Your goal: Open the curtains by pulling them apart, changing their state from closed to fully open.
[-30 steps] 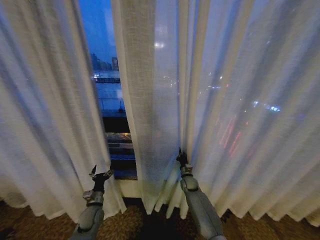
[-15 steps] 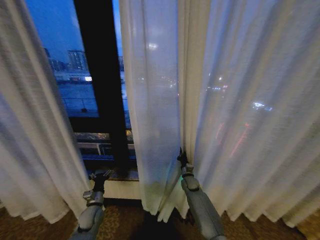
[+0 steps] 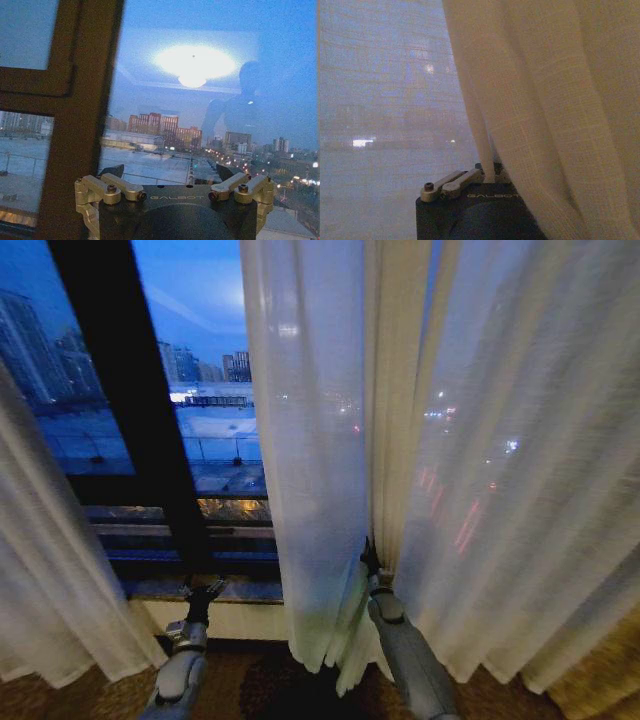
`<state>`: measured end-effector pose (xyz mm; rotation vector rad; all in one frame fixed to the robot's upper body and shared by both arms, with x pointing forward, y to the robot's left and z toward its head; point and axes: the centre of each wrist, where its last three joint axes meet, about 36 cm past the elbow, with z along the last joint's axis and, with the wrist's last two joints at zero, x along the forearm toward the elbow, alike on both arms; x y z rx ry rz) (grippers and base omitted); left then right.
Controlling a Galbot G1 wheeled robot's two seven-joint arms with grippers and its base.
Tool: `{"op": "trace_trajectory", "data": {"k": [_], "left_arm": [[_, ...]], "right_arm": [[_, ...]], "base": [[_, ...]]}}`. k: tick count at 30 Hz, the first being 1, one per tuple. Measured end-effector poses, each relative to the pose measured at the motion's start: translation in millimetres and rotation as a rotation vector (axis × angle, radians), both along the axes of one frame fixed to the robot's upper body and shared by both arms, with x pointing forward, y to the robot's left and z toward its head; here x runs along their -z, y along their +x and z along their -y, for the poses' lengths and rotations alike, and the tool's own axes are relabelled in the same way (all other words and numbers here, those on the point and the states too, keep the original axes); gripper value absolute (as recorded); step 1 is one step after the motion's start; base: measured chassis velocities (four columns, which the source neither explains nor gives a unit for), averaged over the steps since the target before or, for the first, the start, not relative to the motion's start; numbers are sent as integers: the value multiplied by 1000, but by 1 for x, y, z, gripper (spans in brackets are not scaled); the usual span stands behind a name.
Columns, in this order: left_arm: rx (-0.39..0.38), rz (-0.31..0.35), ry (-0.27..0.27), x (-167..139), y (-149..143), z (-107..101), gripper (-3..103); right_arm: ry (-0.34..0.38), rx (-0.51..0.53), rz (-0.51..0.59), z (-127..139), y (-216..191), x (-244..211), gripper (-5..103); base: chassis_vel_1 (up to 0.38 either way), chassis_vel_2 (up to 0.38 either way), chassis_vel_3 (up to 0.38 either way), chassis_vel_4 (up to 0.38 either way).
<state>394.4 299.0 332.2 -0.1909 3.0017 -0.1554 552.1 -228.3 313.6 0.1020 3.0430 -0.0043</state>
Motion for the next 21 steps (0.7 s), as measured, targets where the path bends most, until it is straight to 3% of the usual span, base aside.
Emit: {"op": "trace_trajectory", "data": {"k": [21], "left_arm": [[0, 0, 0, 0, 0, 0, 100]], "right_arm": [[8, 8, 1, 6, -6, 0, 0]], "base": [[-344, -346, 350, 355]]}}
